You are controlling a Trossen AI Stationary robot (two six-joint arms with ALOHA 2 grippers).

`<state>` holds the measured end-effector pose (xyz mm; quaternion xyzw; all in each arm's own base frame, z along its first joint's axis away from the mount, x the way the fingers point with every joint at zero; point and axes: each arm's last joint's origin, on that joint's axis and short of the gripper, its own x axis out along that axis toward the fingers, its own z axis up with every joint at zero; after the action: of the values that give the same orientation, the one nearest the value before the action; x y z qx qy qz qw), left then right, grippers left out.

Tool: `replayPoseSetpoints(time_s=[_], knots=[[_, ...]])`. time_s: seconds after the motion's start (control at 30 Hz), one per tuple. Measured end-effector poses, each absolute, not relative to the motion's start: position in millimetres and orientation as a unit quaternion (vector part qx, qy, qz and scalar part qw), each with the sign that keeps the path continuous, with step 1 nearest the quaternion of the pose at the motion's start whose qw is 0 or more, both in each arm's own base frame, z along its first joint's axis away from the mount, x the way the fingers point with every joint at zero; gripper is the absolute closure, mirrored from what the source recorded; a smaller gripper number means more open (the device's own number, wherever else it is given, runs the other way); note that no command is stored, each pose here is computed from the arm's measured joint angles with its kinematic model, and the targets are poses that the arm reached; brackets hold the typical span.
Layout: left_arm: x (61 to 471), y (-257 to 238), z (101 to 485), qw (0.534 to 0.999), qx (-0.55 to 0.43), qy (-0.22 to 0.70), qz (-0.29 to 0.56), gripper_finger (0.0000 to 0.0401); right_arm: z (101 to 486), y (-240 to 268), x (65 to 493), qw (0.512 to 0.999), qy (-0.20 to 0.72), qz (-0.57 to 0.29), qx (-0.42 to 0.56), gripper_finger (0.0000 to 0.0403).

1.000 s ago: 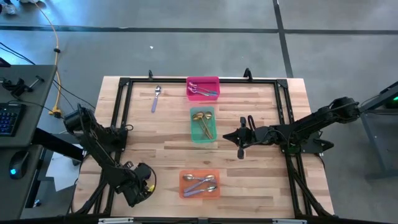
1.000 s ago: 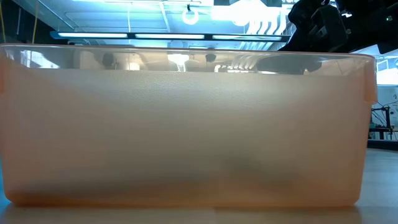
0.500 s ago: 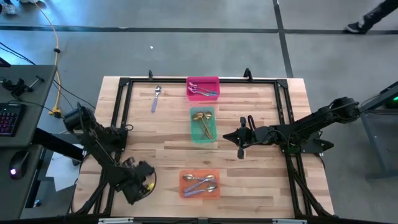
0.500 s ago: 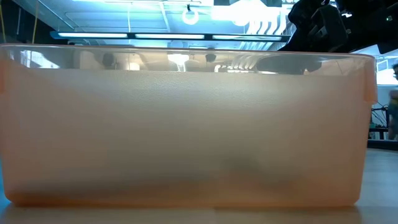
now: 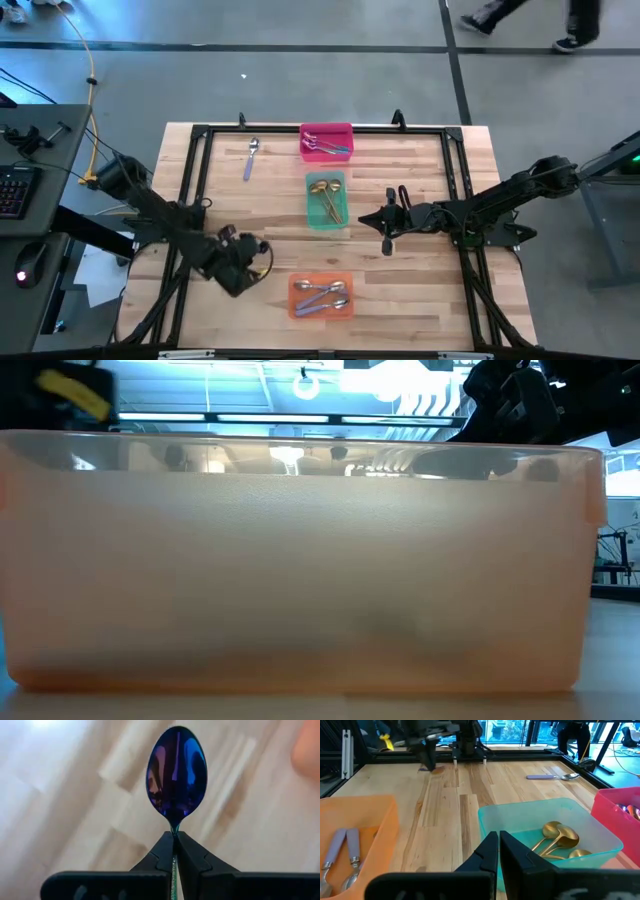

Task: Sort silverware by color (type)
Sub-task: Put the blue spoon into the red bin

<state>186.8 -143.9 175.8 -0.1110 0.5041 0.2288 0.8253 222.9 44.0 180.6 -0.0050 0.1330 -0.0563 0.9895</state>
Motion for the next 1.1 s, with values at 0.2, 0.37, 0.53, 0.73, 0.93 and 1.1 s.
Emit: replayPoseSetpoints(time_s=[0.2, 0.37, 0.53, 0.73, 0.93, 1.1], knots=[[205.0, -101.1, 197.3, 0.839, -0.082, 0.484, 0.234, 0.0400, 180.6, 44.0, 222.9, 0.989, 0.133, -0.056, -0.005, 0.0402], [224.7, -50.6, 208.6, 0.842, -0.056, 0.486, 0.228, 0.0401, 180.6, 44.0, 222.9, 0.989, 0.133, -0.056, -0.005, 0.0402], [242.2, 6.8, 213.1, 0.853, -0.028, 0.481, 0.202, 0.0401, 180.6, 44.0, 222.9, 0.989, 0.133, -0.056, -0.005, 0.0402], [257.7, 67.2, 223.5, 0.885, 0.006, 0.438, 0.159, 0.0401, 180.0, 43.6, 222.8, 0.989, 0.137, -0.057, -0.010, 0.0402], [282.4, 117.5, 246.1, 0.888, 0.059, 0.431, 0.148, 0.0401, 180.0, 42.6, 222.9, 0.989, 0.137, -0.059, -0.020, 0.0402], [313.3, 155.5, 257.8, 0.881, 0.102, 0.445, 0.125, 0.0401, 180.1, 36.4, 224.0, 0.987, 0.139, -0.070, -0.043, 0.0402]])
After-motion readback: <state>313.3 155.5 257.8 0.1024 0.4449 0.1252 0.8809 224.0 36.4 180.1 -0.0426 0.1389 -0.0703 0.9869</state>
